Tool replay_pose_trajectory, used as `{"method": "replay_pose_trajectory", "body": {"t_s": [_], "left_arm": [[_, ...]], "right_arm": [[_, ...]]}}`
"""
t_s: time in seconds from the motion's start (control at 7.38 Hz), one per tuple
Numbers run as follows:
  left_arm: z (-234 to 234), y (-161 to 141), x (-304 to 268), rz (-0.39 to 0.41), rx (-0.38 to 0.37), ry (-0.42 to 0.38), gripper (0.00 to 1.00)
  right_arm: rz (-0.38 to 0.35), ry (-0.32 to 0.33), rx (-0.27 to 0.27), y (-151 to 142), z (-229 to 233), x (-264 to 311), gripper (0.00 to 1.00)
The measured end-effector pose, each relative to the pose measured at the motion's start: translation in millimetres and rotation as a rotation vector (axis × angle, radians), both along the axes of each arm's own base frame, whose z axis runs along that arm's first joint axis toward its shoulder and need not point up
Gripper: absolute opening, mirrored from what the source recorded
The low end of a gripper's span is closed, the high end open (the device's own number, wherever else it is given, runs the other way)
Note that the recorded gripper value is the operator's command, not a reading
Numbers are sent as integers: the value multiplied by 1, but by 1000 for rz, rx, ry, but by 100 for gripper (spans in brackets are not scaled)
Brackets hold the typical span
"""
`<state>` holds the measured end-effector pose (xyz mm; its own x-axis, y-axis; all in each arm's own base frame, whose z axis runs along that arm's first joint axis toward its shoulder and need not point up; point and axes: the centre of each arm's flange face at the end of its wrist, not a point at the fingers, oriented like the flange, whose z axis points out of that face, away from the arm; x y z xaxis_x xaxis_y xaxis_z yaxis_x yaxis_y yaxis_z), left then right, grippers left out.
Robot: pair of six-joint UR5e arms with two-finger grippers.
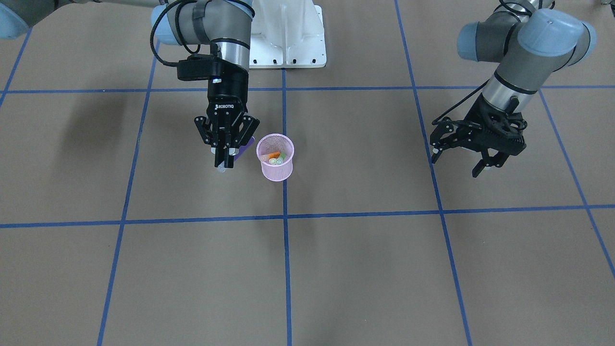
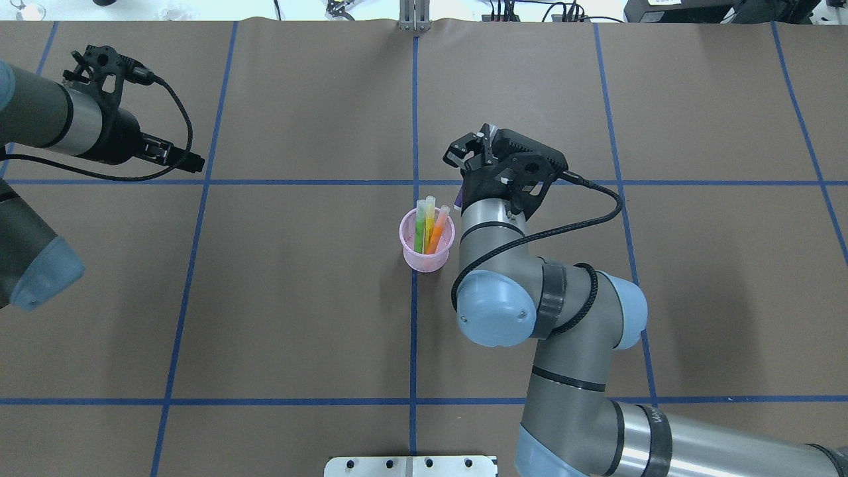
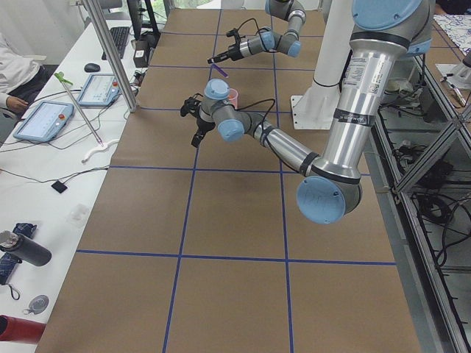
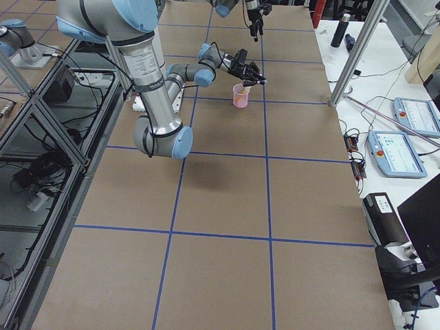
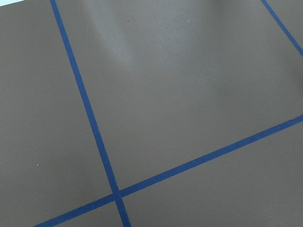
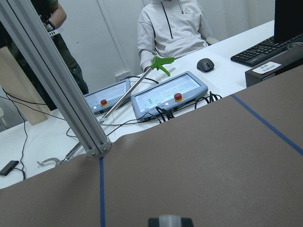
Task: Collect pens into pen holder
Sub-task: 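Lift the purple marker with the right gripper over the pink cup, then open the right gripper to drop the purple marker into the cup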
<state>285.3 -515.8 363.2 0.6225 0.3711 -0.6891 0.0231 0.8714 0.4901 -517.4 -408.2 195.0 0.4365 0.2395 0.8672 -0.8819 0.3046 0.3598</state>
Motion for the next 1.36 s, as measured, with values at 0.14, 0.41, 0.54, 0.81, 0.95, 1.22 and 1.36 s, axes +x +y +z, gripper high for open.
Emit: {"method": "replay_pose_trajectory", "body": {"t_s": [0.14,0.41,0.54,0.81,0.95,1.22,1.36], "left_arm": [[3,-1,1,1,-4,-4,100],[7,-2,2,1,-9,-9,100],[7,-3,2,0,-10,-9,100],[7,-3,2,0,-10,-10,100],[7,-3,2,0,-11,-9,100],[7,-3,2,-1,-11,-9,100],[8,-3,2,-1,-11,-9,100]], "right_arm": [[15,24,10,2,0,-19,0],[20,50,33,16,0,-43,0],[15,55,44,26,0,-51,2],[4,61,53,39,1,-59,62],[1,66,54,41,2,-60,64],[-1,73,56,41,1,-60,81],[-5,72,55,40,-2,-57,88]]}}
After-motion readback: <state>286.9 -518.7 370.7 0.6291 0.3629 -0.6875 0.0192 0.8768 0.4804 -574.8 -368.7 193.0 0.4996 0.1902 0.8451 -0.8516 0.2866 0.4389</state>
